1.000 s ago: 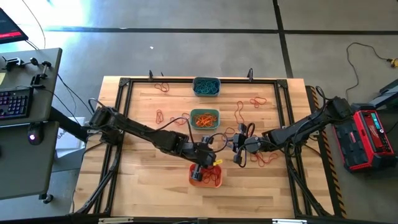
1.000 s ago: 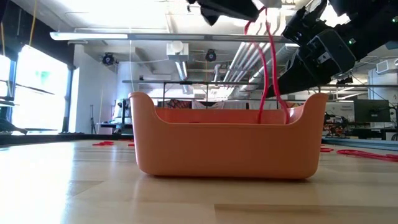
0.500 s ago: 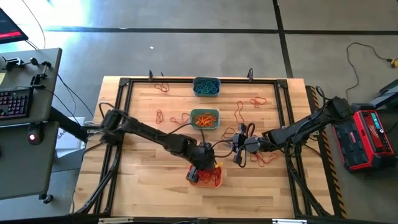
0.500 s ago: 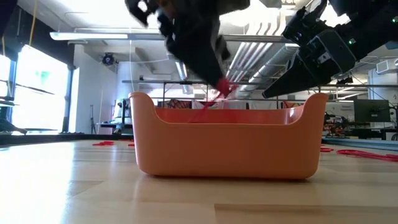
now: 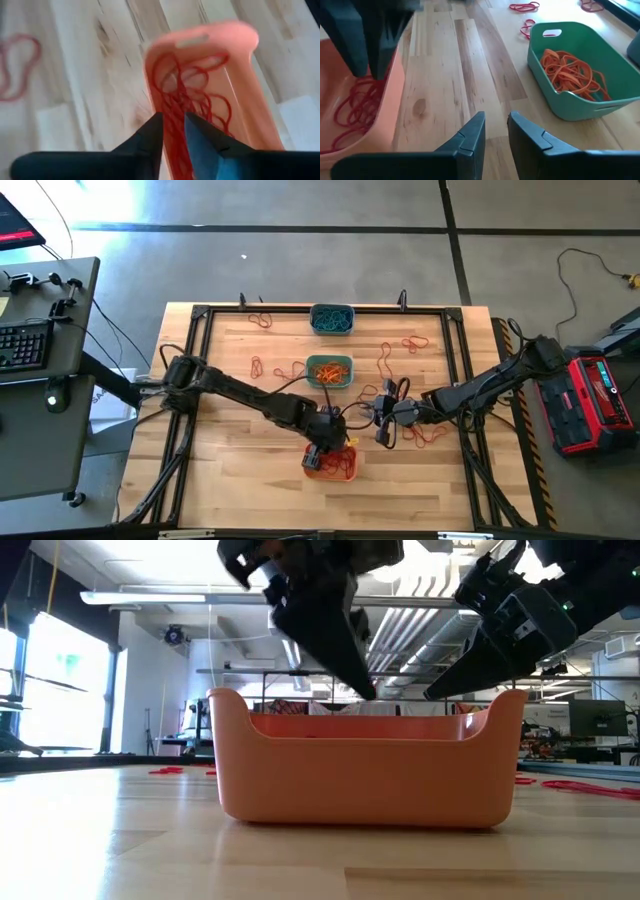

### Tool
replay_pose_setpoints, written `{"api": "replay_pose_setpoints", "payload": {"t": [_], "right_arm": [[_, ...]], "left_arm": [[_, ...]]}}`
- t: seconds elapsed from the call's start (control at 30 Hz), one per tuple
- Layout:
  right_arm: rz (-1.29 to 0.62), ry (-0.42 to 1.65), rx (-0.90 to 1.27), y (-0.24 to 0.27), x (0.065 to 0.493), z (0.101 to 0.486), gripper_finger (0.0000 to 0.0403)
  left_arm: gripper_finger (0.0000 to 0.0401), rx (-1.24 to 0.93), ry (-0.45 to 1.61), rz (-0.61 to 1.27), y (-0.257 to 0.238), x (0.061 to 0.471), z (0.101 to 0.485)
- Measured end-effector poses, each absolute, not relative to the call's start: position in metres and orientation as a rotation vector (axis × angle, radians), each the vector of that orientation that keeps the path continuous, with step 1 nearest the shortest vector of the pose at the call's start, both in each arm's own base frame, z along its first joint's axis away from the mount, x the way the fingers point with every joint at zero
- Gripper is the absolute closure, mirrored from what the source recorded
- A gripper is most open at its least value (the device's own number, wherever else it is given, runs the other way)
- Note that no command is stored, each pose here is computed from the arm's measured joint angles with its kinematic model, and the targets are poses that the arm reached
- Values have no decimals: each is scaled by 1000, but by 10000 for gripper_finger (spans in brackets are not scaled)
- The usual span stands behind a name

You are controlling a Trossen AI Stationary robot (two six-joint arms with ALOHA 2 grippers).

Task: Sort rubber bands into baskets
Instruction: Put the red rubber band into the orange bin

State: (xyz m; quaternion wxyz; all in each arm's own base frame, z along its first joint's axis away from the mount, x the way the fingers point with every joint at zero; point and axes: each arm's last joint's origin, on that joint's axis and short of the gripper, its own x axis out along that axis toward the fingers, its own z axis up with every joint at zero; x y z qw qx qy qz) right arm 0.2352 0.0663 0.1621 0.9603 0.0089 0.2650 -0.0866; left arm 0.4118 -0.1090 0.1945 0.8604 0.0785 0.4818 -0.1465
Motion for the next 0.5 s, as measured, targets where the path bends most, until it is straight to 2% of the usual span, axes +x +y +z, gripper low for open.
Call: {"api": "replay_pose_setpoints", "payload": {"t": [0.27, 0.5], "right_arm": [[-218, 529, 22, 65, 235, 162, 310], [-406, 504, 68, 44, 238, 162, 265]], "left_arm": [[291, 271, 886, -250, -124, 409, 213], [290, 183, 783, -282, -119, 407, 191]]}}
